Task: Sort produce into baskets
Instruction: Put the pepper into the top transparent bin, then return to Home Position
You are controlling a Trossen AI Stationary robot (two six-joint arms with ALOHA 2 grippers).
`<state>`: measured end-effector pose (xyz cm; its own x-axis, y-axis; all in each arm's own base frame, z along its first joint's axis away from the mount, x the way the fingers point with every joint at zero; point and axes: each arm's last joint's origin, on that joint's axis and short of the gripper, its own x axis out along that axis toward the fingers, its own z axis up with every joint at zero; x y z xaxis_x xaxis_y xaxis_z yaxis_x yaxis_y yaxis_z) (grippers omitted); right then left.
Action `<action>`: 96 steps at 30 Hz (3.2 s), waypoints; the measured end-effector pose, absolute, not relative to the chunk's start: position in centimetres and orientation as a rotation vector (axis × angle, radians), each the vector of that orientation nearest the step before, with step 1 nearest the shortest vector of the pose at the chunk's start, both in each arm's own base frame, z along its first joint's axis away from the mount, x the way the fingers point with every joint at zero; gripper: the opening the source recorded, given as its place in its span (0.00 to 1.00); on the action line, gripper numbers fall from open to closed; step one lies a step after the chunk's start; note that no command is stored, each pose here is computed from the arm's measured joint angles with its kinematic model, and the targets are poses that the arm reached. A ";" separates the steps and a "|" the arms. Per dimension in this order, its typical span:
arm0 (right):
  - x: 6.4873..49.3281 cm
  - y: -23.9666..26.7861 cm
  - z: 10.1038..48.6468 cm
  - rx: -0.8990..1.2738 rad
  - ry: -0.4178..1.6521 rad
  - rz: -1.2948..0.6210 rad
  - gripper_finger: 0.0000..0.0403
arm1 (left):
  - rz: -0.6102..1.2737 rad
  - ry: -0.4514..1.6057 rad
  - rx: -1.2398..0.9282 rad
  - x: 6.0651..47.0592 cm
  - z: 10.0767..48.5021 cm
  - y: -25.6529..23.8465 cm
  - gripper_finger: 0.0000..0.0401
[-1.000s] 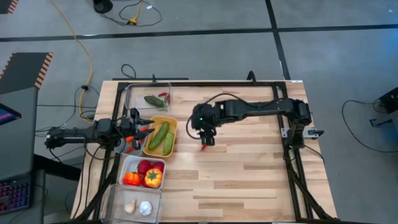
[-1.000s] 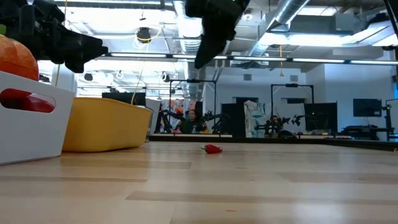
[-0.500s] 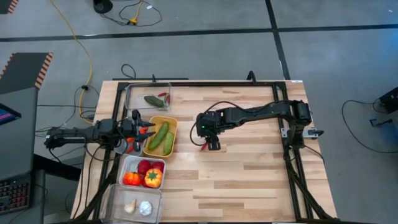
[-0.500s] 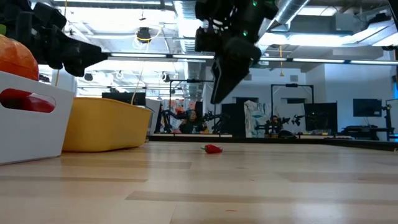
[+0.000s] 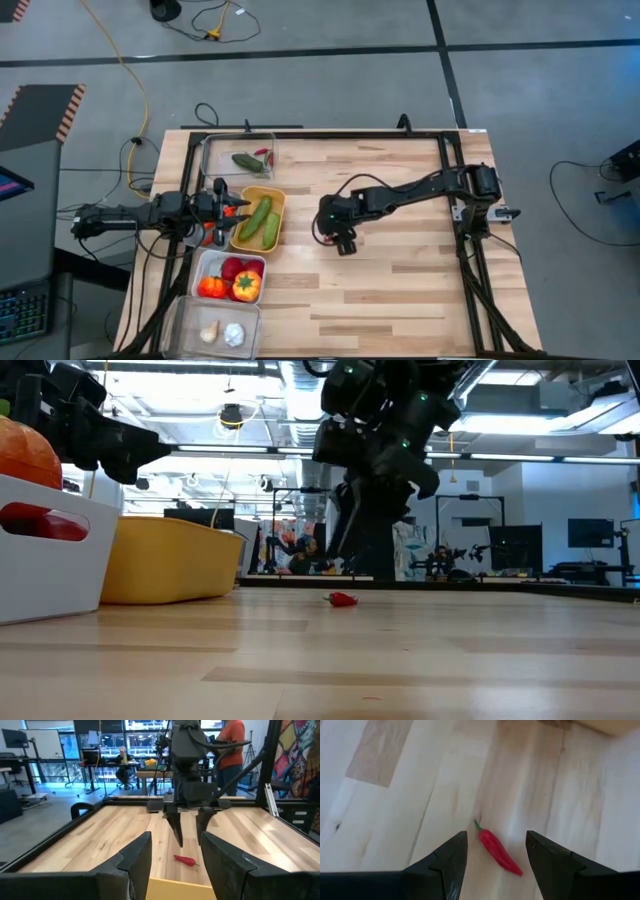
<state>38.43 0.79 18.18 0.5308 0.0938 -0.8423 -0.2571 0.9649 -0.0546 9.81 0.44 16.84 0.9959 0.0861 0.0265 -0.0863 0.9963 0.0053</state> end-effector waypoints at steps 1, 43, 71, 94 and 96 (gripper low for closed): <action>38.4 0.9 18.0 -0.183 0.979 0.213 0.57 | 0.086 -0.026 0.005 9.8 16.8 0.4 0.39; 40.4 1.2 14.3 -0.195 0.949 0.205 0.17 | 0.088 0.008 -0.004 10.0 16.5 0.5 0.39; 48.9 -12.0 22.0 -0.212 0.057 -0.187 0.17 | 0.088 0.008 -0.004 10.0 16.5 0.5 0.39; 53.4 -15.0 19.9 -0.124 0.040 -0.222 0.33 | 0.088 0.012 -0.004 10.1 16.5 0.5 0.39; 53.4 -15.1 19.9 -0.125 0.043 -0.224 0.36 | 0.088 0.011 -0.004 10.1 16.5 0.5 0.39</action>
<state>53.37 -15.13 19.89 0.9741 -0.2242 -0.0287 0.2188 0.9672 -0.1287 10.05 0.46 16.50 0.9961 0.0876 -0.0116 -0.0877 0.9961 -0.0033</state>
